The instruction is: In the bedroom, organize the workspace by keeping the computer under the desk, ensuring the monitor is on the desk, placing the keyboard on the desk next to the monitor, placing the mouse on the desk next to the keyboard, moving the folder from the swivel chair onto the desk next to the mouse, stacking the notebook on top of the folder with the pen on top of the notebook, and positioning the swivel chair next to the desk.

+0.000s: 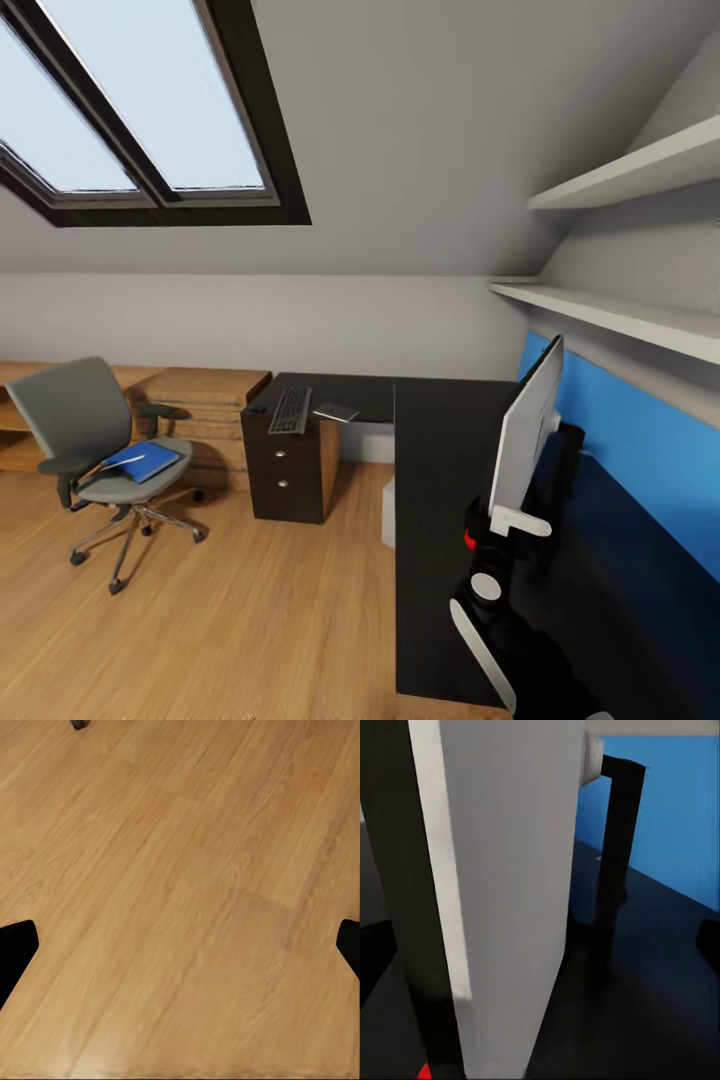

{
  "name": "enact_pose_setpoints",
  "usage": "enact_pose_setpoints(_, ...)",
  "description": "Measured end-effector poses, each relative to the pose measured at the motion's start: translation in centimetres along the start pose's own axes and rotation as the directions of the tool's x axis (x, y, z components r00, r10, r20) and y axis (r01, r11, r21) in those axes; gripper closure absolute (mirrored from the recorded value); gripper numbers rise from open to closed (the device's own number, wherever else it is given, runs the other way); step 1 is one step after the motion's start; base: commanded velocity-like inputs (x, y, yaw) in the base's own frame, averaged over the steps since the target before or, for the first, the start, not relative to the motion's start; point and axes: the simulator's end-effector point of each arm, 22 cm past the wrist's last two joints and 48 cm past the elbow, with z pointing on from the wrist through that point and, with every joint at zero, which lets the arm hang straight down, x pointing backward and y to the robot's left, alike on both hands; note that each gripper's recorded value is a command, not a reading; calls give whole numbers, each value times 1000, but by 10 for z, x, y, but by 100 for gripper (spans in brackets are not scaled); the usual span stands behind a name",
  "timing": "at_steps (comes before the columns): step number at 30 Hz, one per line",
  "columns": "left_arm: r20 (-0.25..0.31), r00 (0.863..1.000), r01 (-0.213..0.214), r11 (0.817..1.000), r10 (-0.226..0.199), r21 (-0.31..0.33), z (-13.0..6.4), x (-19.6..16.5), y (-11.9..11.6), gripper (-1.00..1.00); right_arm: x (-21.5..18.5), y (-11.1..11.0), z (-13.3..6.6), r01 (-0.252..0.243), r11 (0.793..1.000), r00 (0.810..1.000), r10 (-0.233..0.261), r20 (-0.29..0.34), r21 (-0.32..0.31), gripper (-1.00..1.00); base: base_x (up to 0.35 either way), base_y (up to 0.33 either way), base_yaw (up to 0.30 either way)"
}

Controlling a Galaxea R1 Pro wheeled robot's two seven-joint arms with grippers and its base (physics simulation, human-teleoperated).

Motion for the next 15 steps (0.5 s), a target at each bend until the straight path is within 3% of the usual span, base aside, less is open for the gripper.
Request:
enact_pose_setpoints(9, 0, 1000, 1, 1000, -1, 2, -1, 0, -1, -100, 5, -1, 0, 10, 1000, 1000, -10, -7, 1, -100, -36, -4, 0)
enact_pose_setpoints(15, -1, 1000, 0, 1000, 0, 7, -1, 1, -3, -100, 5, 0, 0, 9, 1000, 1000, -9, -7, 0, -100, -178, -182, 0)
